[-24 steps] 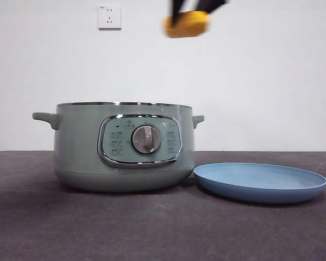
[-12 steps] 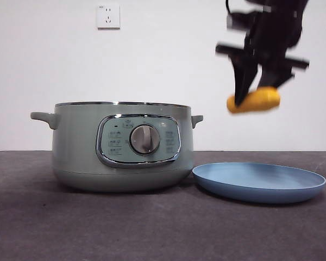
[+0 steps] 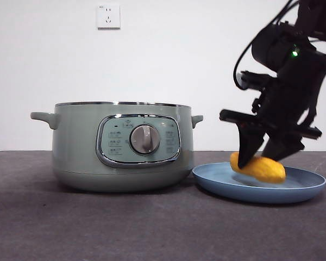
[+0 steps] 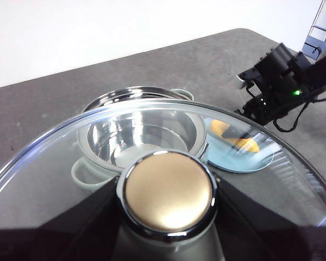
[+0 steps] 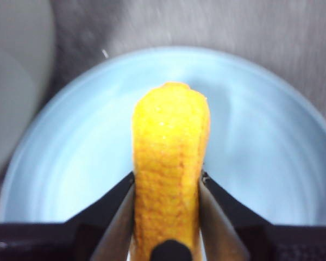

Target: Take the corn out from the steamer,put the corn on the plate,close the lid

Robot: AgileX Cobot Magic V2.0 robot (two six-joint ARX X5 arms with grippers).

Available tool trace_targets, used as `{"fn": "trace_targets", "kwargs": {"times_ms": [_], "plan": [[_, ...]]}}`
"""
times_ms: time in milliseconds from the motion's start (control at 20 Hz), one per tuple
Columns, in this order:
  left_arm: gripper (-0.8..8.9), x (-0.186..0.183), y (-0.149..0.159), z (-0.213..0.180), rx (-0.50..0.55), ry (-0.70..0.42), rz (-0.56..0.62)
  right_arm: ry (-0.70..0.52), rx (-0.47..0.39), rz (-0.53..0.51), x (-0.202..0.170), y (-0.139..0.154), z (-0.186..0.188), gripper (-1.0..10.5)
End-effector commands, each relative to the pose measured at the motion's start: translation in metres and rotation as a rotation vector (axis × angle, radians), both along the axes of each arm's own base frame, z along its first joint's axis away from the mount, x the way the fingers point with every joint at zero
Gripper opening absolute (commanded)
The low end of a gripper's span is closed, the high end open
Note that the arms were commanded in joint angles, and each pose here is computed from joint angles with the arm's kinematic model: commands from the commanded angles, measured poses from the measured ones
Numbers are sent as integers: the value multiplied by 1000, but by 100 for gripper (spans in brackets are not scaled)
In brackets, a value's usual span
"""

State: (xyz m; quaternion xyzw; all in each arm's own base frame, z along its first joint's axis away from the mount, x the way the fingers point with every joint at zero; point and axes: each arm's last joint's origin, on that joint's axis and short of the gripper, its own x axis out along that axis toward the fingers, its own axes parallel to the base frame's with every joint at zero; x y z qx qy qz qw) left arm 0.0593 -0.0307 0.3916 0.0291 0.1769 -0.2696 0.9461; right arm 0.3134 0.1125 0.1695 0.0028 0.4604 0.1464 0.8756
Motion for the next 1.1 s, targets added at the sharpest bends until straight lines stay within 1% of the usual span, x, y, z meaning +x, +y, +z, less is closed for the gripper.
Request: {"fn": "trace_targets", "kwargs": {"times_ms": [50, 500, 600, 700, 800, 850, 900, 1000, 1100], "plan": [[-8, 1, 0, 7, -27, -51, 3, -4, -27, -45, -2, -2, -7, -12], [-8, 13, -6, 8, -26, -48, 3, 31, -53, -59, 0, -2, -21, -11], [-8, 17, -7, 8, -23, -42, 3, 36, -46, -70, 0, -2, -21, 21], [-8, 22, -10, 9, -29, -53, 3, 42, -48, -71, -1, -2, -21, 179], [-8, 31, -14, 12, -38, -73, 1, 39, -45, -66, -2, -2, -19, 377], [-8, 36, -16, 12, -41, -79, 0, 37, -45, -67, -3, -2, -16, 458], [-8, 41, -18, 13, -43, -83, 0, 33, -44, -68, -4, -3, -12, 514], [-8, 54, -24, 13, -45, -88, -4, 16, -39, -69, -8, -4, 0, 539], [-8, 70, -31, 12, -45, -91, -4, -27, -24, -67, -15, -7, 19, 539]]}}
